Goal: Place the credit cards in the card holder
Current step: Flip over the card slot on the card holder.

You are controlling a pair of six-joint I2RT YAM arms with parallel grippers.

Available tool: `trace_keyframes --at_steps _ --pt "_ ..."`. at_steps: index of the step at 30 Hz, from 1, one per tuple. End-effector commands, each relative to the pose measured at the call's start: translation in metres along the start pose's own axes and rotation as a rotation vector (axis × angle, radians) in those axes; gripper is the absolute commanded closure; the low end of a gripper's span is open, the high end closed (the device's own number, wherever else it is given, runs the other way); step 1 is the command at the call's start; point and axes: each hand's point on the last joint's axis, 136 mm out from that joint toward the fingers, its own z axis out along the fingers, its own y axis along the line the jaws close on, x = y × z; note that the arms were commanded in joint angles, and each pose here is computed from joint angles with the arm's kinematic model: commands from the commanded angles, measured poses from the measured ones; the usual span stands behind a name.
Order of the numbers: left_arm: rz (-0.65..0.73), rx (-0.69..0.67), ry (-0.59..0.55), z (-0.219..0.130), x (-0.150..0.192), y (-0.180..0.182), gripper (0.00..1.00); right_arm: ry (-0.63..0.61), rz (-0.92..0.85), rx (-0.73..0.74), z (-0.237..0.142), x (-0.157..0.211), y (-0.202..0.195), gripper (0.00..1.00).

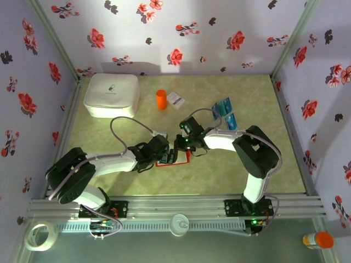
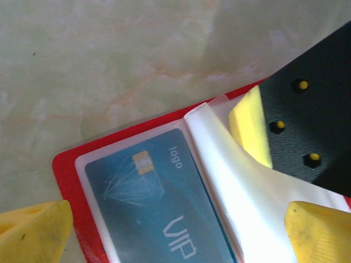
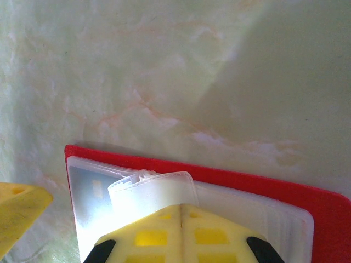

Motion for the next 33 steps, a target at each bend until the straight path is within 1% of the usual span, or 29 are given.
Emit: trace_keyframes --at_steps 1,5,9,15,20,22,26,33 --pt "-0.001 0.043 -0.010 -0.001 0.002 -0.010 0.00 0.045 0.016 -0.001 0.006 0.014 0.000 0.97" --pt "0.016 0.049 0.002 0.004 0.010 -0.013 0.00 0.047 0.021 -0.006 0.009 0.014 0.001 0.97" --pt "0.021 0.033 0.025 0.012 0.024 -0.006 0.00 0.048 0.027 -0.008 0.009 0.015 0.001 0.97" --pt "0.025 0.012 0.050 0.017 0.037 0.001 0.09 0.041 0.030 -0.012 0.008 0.012 0.003 0.95" --pt "0.026 0.011 0.053 0.018 0.039 0.002 0.16 0.023 0.024 -0.025 0.000 0.005 0.009 0.91" --pt "0.028 0.010 0.056 0.018 0.040 0.002 0.20 0.012 0.021 -0.030 -0.005 0.001 0.012 0.89" --pt "0.031 0.008 0.066 0.020 0.043 0.002 0.24 -0.008 0.018 -0.037 -0.014 -0.006 0.016 0.82" --pt "0.035 0.005 0.071 0.020 0.046 0.003 0.25 -0.058 0.025 -0.032 -0.033 -0.015 0.012 0.66"
